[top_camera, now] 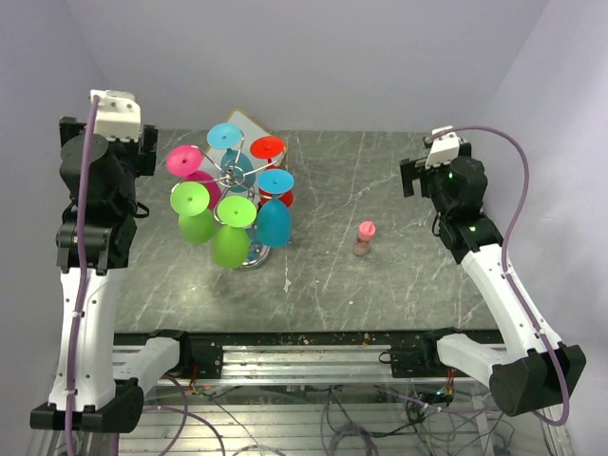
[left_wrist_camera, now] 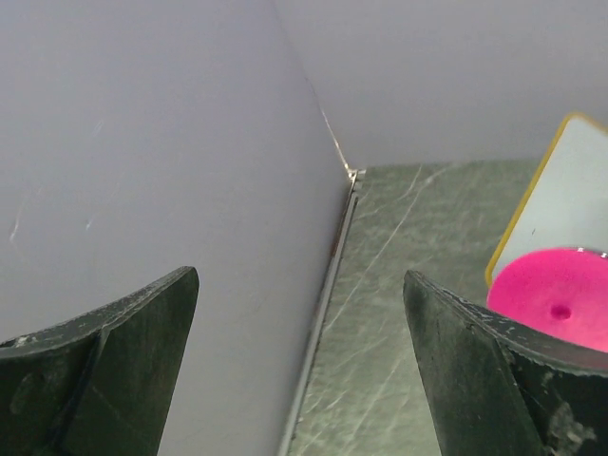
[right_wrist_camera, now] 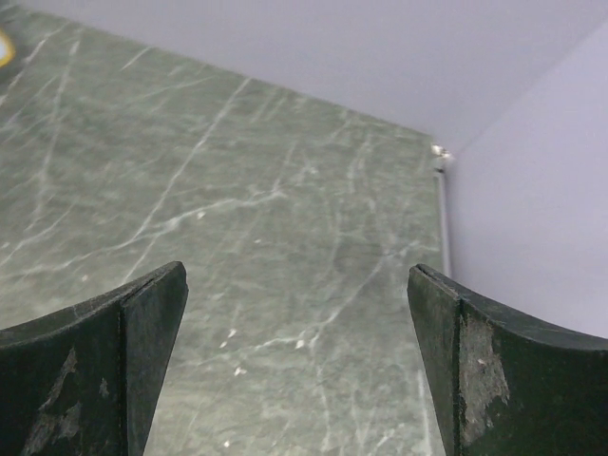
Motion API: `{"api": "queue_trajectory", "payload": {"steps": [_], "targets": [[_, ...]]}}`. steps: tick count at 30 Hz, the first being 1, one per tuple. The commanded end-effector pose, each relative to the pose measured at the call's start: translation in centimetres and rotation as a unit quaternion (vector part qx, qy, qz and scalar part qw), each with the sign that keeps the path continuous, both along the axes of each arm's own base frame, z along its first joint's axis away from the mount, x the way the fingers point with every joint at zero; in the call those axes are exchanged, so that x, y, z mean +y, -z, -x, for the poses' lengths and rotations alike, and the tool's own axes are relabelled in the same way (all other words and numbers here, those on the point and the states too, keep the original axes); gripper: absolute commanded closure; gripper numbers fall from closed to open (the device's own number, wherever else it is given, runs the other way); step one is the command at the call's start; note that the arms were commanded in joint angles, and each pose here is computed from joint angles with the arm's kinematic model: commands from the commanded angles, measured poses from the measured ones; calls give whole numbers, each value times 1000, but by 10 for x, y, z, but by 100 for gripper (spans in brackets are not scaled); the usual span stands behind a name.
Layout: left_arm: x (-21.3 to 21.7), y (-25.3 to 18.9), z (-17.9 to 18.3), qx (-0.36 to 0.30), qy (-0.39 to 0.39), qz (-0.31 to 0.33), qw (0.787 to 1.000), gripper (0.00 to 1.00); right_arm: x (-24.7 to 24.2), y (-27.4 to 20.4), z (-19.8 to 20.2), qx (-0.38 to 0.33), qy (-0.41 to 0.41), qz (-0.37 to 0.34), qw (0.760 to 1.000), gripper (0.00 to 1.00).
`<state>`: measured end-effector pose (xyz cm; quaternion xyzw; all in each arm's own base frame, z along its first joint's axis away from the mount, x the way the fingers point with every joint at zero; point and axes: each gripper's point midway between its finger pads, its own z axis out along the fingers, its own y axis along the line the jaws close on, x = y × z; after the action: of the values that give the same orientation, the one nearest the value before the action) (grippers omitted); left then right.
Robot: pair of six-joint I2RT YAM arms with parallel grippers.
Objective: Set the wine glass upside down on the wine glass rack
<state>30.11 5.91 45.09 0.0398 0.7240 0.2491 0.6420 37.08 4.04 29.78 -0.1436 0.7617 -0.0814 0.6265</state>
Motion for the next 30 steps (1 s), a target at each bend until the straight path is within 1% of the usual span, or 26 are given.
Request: {"api": "queue_trajectory", "payload": {"steps": [1,4,6,9,15,20,23,27,30], "targets": [[3,-22,7,-95,-16,98,991,1,-30,-47,-8,-49,89,0,995,0],[-10,0,0,-77,17,120,990,1,-31,-52,-8,-22,94,5,995,0],[-11,11,-2,-72,20,133,988,1,-32,-61,-5,-34,94,5,995,0],[-3,20,1,-81,-1,155,985,1,-34,-69,5,-51,93,0,994,0],[3,23,12,-88,-11,156,984,1,-38,-77,25,-47,87,14,995,0],[2,26,16,-91,-7,159,983,1,-32,-91,40,-65,59,12,996,0],[-4,25,19,-94,9,165,982,1,-32,-95,47,-68,52,9,996,0],[-18,23,24,-89,52,159,982,1,-33,-95,59,-72,43,0,996,0],[-19,19,30,-92,58,153,982,1,-35,-96,66,-73,39,-9,996,0]]}}
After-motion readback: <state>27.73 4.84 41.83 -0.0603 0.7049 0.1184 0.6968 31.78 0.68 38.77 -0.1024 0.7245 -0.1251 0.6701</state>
